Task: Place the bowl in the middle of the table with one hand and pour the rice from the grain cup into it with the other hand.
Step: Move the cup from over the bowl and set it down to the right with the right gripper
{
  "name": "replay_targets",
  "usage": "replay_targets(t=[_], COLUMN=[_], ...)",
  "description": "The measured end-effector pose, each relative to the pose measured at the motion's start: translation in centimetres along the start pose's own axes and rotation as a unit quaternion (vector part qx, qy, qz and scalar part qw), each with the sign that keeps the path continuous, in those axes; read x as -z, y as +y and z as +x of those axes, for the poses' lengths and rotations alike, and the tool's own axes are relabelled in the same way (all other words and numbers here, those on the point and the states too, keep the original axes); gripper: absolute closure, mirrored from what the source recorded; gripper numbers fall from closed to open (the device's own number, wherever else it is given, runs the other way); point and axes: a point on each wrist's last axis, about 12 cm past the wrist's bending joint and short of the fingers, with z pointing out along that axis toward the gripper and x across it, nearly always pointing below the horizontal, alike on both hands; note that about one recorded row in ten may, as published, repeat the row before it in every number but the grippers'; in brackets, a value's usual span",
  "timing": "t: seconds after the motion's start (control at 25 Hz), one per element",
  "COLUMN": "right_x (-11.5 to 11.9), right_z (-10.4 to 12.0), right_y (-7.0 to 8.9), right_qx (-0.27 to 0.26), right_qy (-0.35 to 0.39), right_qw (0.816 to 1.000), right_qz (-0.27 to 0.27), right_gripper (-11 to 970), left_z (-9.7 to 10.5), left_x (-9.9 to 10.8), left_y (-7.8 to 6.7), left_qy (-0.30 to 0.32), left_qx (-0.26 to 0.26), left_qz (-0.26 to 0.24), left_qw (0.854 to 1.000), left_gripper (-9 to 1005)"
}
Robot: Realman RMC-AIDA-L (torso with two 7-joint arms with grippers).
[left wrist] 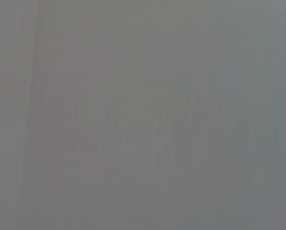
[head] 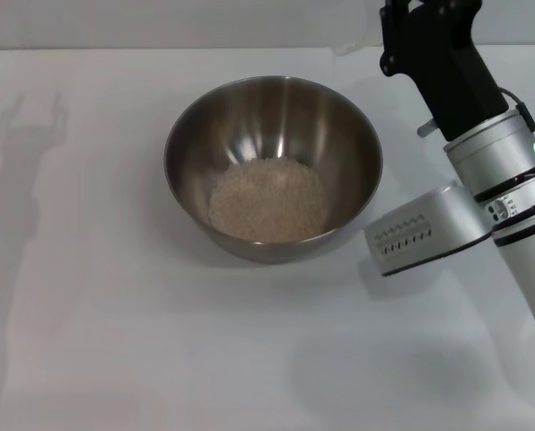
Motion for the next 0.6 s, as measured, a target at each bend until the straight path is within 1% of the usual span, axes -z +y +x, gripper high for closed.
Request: replay_targets(t=[0.04, 0.12, 0.16, 0.2, 0.24, 0.28, 0.32, 0.36, 0.4, 0.44, 0.48, 0.52, 0.56, 0.6], right_x=[0.0, 0.1, 0.2, 0.4, 0.4, 0.5, 0.5, 0.6, 1.0, 1.0, 1.1, 1.5, 1.5, 1.8], right_z=[0.0, 0.0, 0.0, 0.1, 0.1, 0.3, 0.3, 0.4, 0.5, 0.5, 0.5, 0.6, 0.6, 0.7], right_y=[0.0, 0.0, -0.1, -0.1, -0.1, -0.2, -0.2, -0.2, -0.2, -0.2, -0.2, -0.2, -0.2, -0.2], right_qx=[0.0, -0.032, -0.053, -0.094, -0.094, -0.126, -0.126, -0.139, -0.169, -0.169, -0.185, -0.219, -0.219, -0.252], right_qy=[0.0, 0.008, 0.012, 0.024, 0.024, 0.038, 0.038, 0.044, 0.055, 0.055, 0.059, 0.068, 0.068, 0.082], right_qw=[1.0, 0.999, 0.999, 0.995, 0.995, 0.991, 0.991, 0.989, 0.984, 0.984, 0.981, 0.973, 0.973, 0.964], right_qz=[0.0, 0.002, 0.004, 0.009, 0.009, 0.015, 0.015, 0.017, 0.02, 0.02, 0.022, 0.027, 0.027, 0.035], right_gripper=[953, 953, 953, 953, 953, 953, 953, 953, 953, 953, 953, 953, 953, 953], left_z=[0.0, 0.0, 0.0, 0.0, 0.0, 0.0, 0.0, 0.0, -0.1, -0.1, -0.1, 0.0, 0.0, 0.0], left_x=[0.0, 0.0, 0.0, 0.0, 0.0, 0.1, 0.1, 0.1, 0.2, 0.2, 0.2, 0.2, 0.2, 0.2], left_y=[0.0, 0.0, 0.0, 0.0, 0.0, 0.0, 0.0, 0.0, 0.0, 0.0, 0.0, 0.0, 0.0, 0.0], left_qy=[0.0, 0.0, 0.0, 0.0, 0.0, -0.002, -0.003, -0.004, -0.005, -0.005, -0.005, -0.005, -0.005, -0.004], left_qx=[0.0, 0.0, 0.0, 0.0, 0.0, 0.0, 0.0, 0.0, 0.0, 0.0, 0.0, 0.0, 0.0, 0.0], left_qz=[0.0, 0.001, 0.001, 0.001, 0.001, 0.001, 0.001, 0.001, 0.002, 0.002, 0.002, 0.002, 0.002, 0.002], left_qw=[1.0, 1.0, 1.0, 1.0, 1.0, 1.0, 1.0, 1.0, 1.0, 1.0, 1.0, 1.0, 1.0, 1.0], left_gripper=[469, 469, 469, 469, 469, 469, 469, 469, 469, 469, 469, 469, 469, 469])
